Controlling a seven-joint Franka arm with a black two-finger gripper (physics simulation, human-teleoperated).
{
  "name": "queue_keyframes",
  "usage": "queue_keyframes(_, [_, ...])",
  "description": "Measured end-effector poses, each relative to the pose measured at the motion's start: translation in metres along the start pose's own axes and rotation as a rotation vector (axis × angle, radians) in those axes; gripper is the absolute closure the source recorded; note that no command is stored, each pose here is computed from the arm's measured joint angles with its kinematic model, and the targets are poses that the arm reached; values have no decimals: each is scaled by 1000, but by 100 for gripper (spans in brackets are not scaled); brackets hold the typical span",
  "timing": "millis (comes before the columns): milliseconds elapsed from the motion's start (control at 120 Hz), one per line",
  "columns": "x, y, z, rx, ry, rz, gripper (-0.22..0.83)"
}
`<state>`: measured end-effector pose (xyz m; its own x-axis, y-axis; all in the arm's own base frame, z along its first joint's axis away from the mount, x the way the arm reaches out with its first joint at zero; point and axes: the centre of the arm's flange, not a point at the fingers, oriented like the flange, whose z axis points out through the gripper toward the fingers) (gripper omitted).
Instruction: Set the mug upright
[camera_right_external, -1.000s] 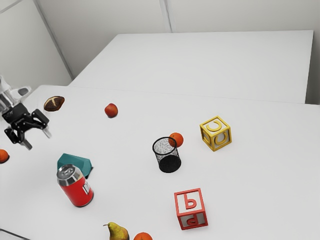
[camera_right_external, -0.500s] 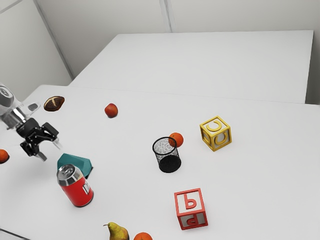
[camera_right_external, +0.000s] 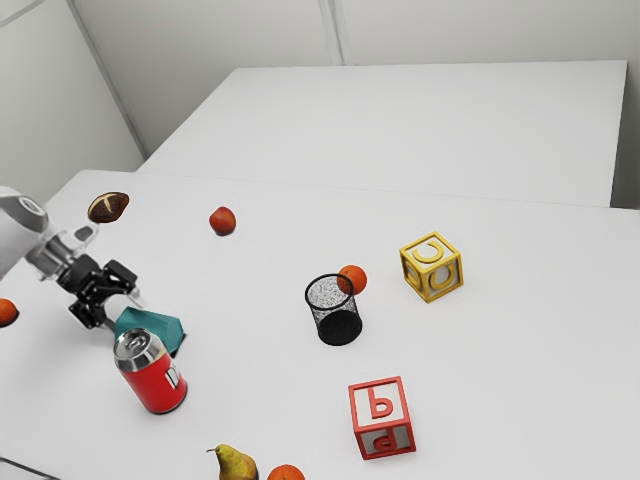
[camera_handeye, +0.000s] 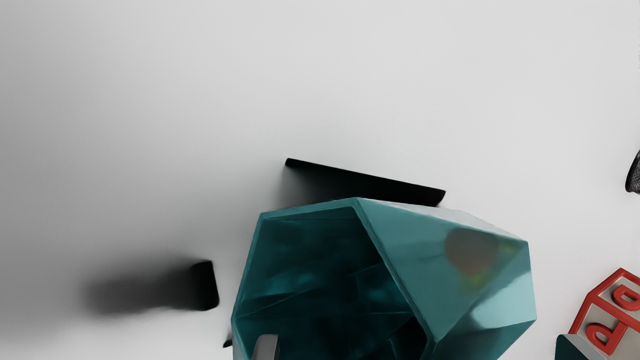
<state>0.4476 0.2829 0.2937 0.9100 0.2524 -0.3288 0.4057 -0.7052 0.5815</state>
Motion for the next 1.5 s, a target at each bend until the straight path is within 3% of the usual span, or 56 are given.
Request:
queue_keyframes(258, [6,5,17,-70,-2,12,1])
queue_keyframes(450, [9,12,16,-70,6,13,45])
queue_keyframes(725, [16,42,12,-51,12,41,71])
queue_keyframes(958, [16,68,10,-17,20,52,74])
queue_keyframes(1258, [12,186,19,391,79,327,77])
queue_keyframes(1500, [-4,243,48,639,139,447,78])
